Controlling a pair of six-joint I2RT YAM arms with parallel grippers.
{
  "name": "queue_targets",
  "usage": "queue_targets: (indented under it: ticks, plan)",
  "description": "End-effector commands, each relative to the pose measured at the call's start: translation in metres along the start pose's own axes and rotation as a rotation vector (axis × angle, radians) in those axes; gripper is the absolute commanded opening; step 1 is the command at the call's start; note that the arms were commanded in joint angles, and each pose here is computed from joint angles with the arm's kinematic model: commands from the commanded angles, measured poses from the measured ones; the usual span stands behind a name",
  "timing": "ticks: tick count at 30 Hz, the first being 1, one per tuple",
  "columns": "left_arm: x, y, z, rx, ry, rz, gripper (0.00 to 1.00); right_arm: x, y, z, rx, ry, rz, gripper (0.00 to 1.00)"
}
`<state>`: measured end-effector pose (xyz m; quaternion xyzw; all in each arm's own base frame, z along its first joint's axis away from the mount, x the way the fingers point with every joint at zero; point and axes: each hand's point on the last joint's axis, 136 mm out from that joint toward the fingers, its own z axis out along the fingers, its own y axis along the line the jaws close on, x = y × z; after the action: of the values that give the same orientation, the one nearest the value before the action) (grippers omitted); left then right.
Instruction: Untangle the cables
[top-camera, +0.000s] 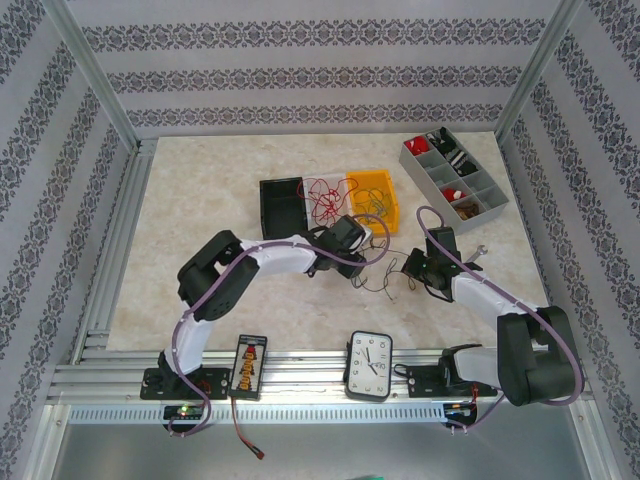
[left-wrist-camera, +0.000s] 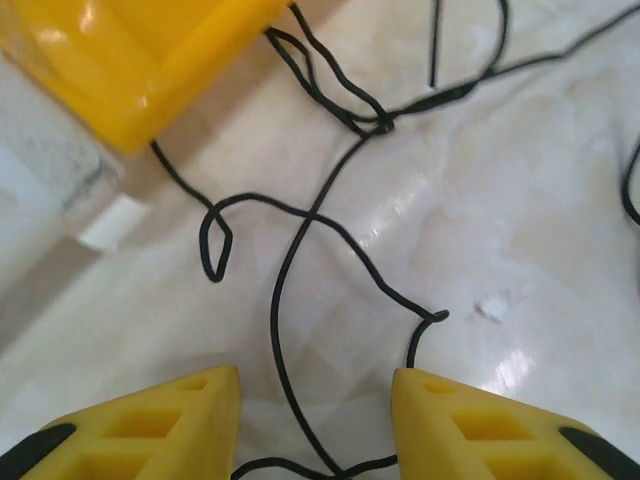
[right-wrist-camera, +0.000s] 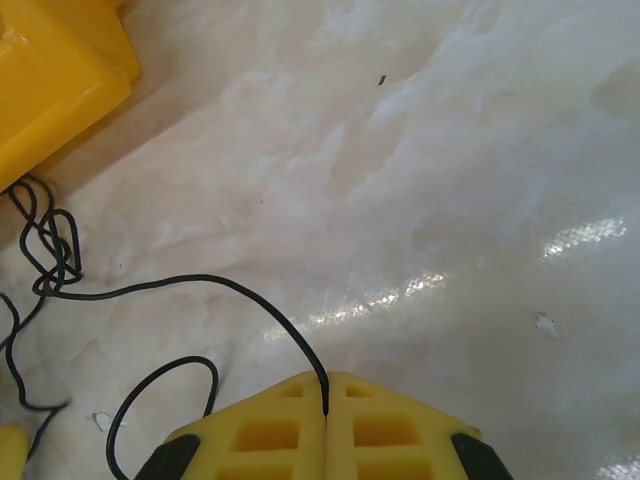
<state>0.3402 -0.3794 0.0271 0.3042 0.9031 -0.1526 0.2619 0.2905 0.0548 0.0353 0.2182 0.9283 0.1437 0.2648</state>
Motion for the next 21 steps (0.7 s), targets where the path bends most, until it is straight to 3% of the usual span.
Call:
queue_targets:
  ticks: [1,10,15,21]
  plan:
    - [-0.027,-0.018,-0.021,0.072,-0.106,0.027,0.45,-0.001,0.002,-0.001,-0.015,-0.010,0.008,0.00]
    - [-0.031,-0.022,-0.024,0.090,-0.110,0.072,0.49,-0.001,0.003,-0.002,-0.017,-0.010,0.006,0.00]
    - [-0.016,-0.028,-0.026,0.130,-0.051,0.093,0.56,0.000,0.002,-0.002,-0.014,-0.007,0.005,0.00]
    - [-0.004,-0.021,-0.023,0.101,-0.031,0.132,0.55,0.001,0.002,0.001,-0.014,0.001,0.009,0.00]
